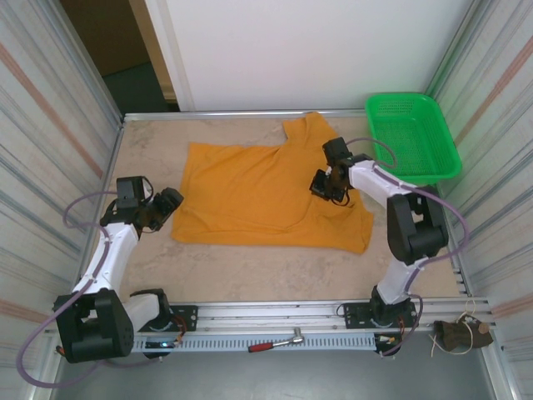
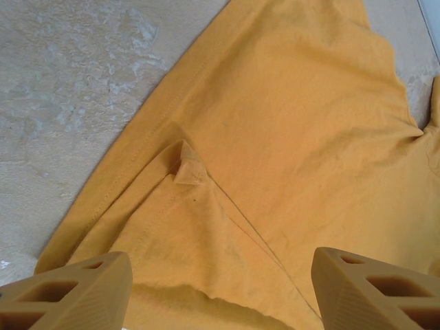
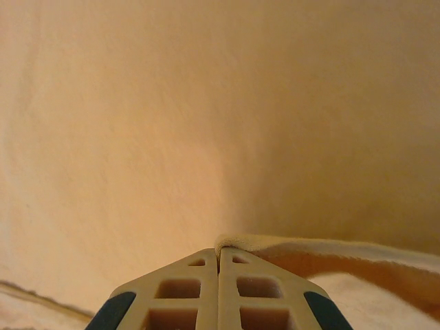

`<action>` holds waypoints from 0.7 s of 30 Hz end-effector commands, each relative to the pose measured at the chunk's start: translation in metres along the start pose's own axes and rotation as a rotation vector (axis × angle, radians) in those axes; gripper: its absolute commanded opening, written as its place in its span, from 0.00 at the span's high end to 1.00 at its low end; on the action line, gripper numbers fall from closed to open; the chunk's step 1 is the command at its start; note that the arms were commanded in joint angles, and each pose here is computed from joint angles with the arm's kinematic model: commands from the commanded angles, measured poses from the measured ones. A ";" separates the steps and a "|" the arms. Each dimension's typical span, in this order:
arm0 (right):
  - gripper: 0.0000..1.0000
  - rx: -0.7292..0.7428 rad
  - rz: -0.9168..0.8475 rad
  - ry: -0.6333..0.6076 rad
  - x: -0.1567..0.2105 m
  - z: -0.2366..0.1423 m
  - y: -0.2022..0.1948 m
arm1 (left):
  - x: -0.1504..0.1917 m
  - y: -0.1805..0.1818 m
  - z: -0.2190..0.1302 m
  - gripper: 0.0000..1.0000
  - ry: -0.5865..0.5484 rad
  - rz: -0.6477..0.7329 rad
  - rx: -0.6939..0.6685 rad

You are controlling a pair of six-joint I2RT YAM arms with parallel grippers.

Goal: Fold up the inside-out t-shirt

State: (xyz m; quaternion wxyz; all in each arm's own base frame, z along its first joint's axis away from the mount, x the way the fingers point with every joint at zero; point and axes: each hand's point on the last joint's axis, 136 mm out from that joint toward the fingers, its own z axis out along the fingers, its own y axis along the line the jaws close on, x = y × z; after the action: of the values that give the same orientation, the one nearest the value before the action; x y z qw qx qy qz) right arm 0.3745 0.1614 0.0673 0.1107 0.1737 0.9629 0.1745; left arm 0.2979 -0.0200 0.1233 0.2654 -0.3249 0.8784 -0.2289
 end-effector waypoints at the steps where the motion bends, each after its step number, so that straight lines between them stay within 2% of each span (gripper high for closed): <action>1: 1.00 -0.046 -0.042 -0.014 -0.014 -0.002 0.019 | 0.000 -0.005 -0.003 0.30 -0.002 0.032 0.011; 2: 1.00 -0.050 -0.048 -0.015 -0.016 0.000 0.022 | 0.001 -0.004 -0.002 0.30 -0.002 0.031 0.009; 4: 0.74 -0.067 -0.067 -0.032 -0.022 0.000 0.027 | 0.001 -0.004 -0.002 0.30 -0.002 0.032 0.008; 7: 0.61 -0.067 -0.089 -0.089 -0.034 -0.013 0.027 | 0.002 -0.002 0.001 0.30 0.006 0.033 0.000; 11: 0.55 -0.009 -0.069 -0.142 -0.040 -0.040 -0.001 | -0.001 -0.002 0.004 0.30 0.003 0.042 -0.010; 15: 0.46 0.088 -0.003 -0.154 -0.031 -0.055 -0.059 | -0.006 -0.003 0.012 0.30 0.012 0.064 -0.021; 18: 0.46 0.121 0.072 -0.134 -0.025 -0.053 -0.102 | -0.010 -0.002 0.023 0.30 0.033 0.082 -0.039; 21: 0.49 0.133 0.118 -0.118 -0.025 -0.049 -0.130 | -0.012 0.000 0.032 0.30 0.049 0.096 -0.053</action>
State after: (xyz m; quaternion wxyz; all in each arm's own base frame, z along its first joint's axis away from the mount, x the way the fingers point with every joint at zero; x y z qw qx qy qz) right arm 0.3603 0.0369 0.0821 0.1696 0.2515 0.9451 0.1211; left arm 0.3120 -0.0207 0.0955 0.2263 -0.3083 0.9003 -0.2081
